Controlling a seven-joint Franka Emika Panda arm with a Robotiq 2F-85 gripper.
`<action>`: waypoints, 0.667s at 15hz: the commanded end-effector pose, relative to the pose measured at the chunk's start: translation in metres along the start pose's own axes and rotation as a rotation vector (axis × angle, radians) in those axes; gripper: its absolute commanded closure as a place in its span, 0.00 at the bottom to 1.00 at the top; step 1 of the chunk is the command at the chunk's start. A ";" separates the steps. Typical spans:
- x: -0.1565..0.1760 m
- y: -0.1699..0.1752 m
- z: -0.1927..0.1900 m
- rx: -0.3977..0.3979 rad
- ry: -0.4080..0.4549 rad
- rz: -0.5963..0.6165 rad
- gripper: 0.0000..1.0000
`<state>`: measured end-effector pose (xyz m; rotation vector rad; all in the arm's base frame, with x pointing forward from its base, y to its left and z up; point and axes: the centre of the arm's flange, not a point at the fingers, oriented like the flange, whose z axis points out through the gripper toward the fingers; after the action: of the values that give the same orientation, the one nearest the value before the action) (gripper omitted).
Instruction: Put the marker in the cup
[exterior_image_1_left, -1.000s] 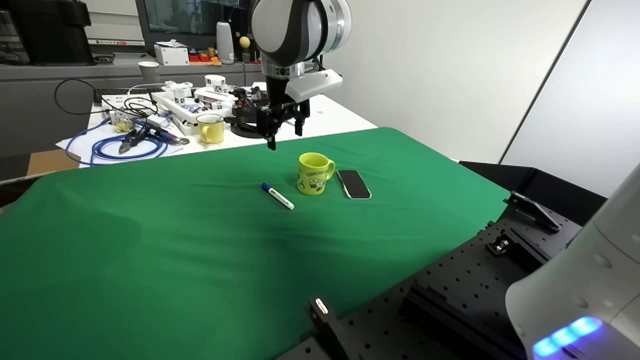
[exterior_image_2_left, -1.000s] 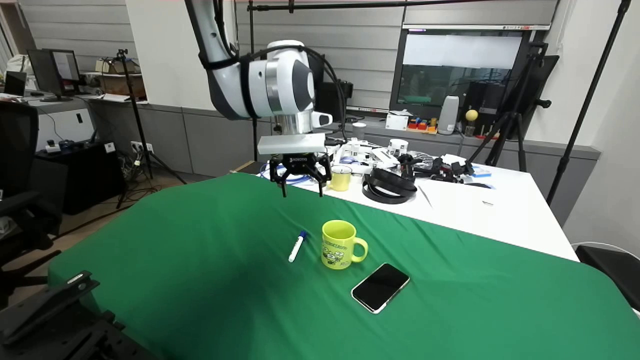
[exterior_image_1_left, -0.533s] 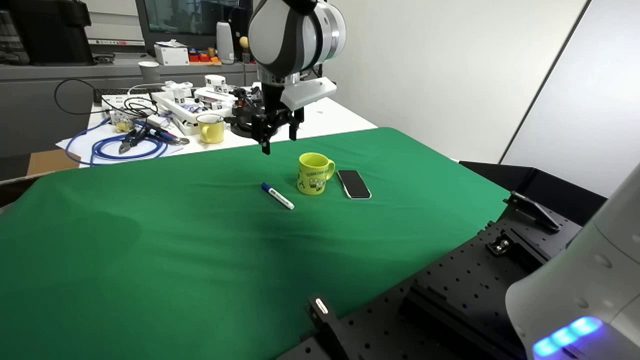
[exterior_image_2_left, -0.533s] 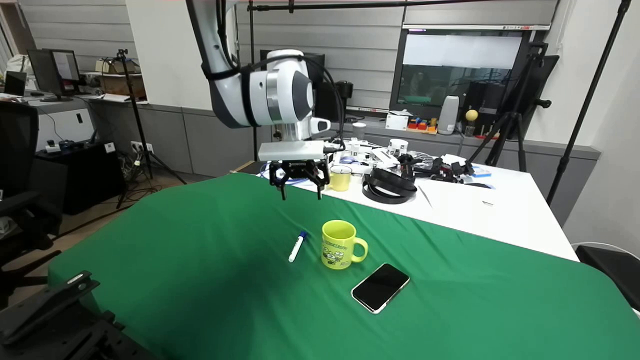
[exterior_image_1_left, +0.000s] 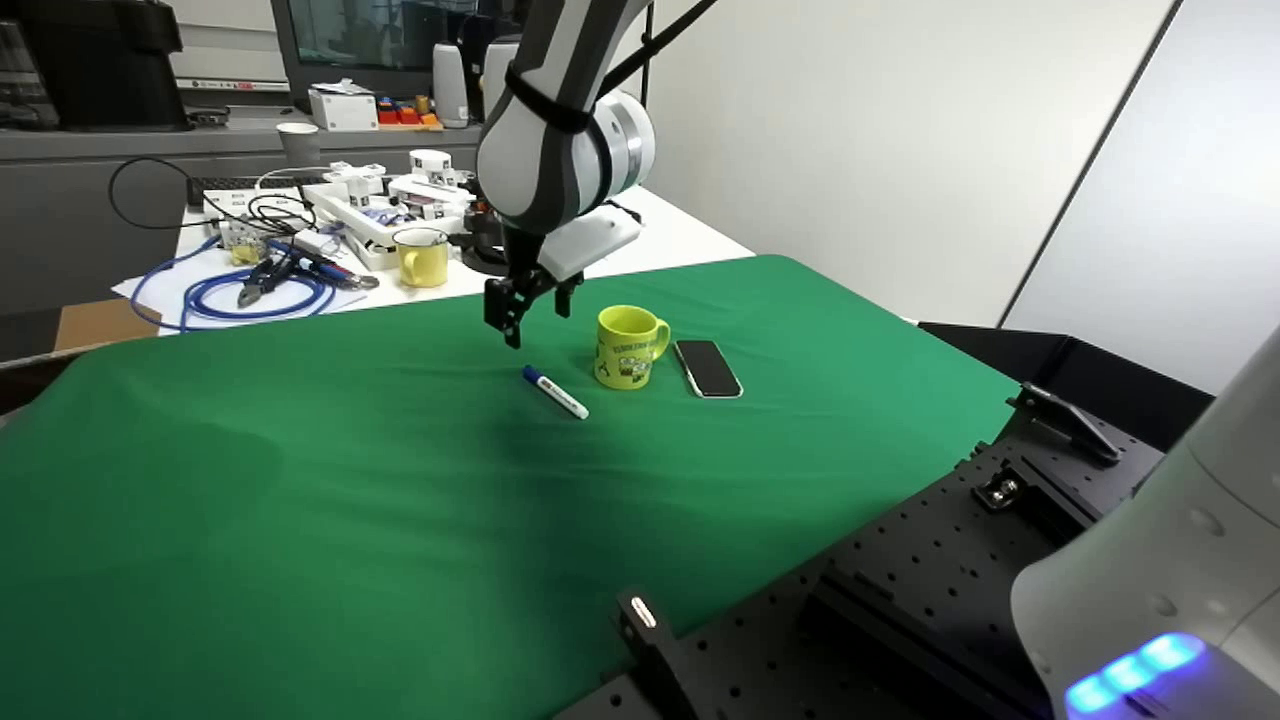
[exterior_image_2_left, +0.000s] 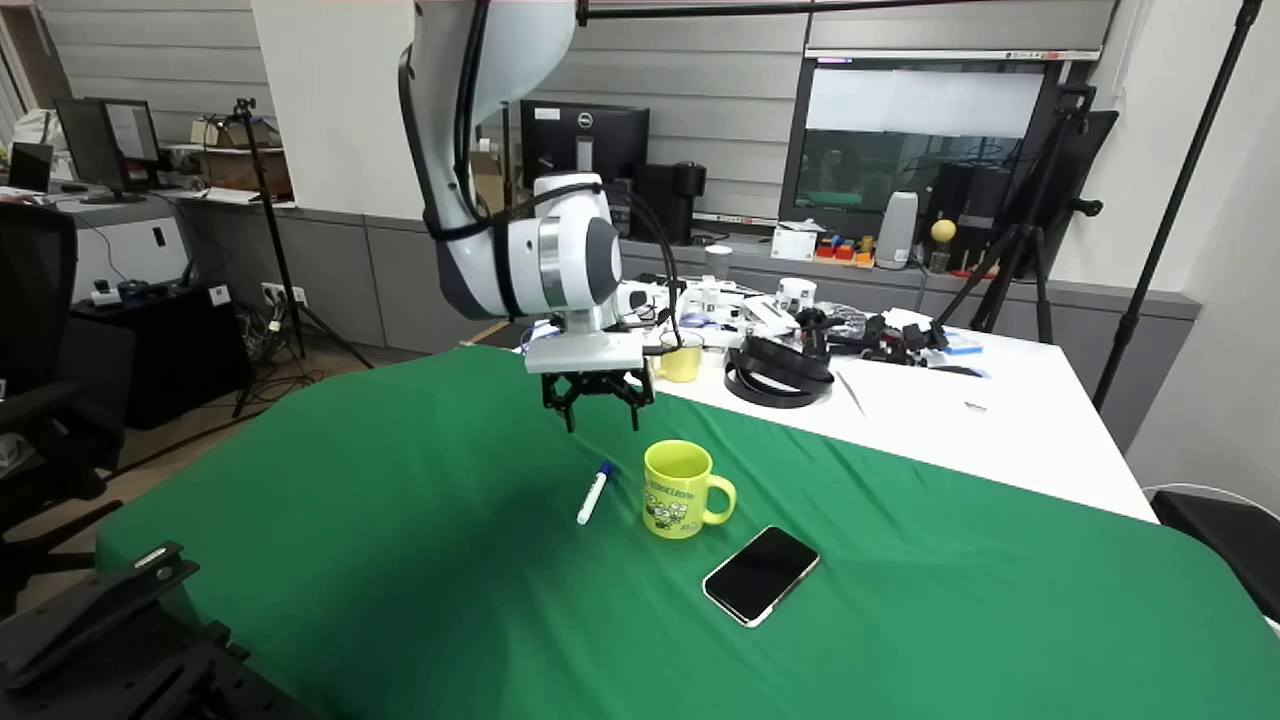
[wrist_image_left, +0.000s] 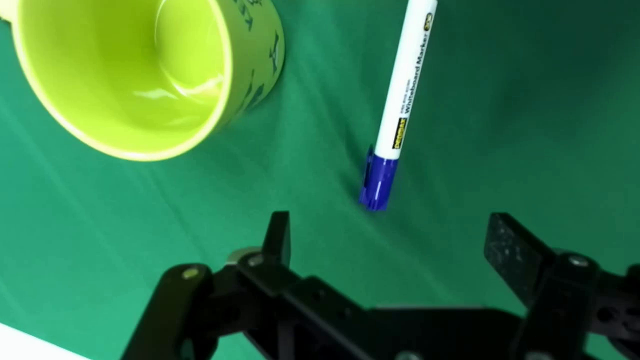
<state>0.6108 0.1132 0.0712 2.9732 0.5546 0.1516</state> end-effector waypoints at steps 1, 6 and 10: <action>0.019 -0.007 0.027 -0.011 -0.010 0.006 0.00; 0.015 -0.012 0.044 0.008 -0.044 0.054 0.00; 0.010 -0.010 0.052 0.034 -0.071 0.099 0.00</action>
<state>0.6156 0.1211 0.0229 3.0042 0.4845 0.0694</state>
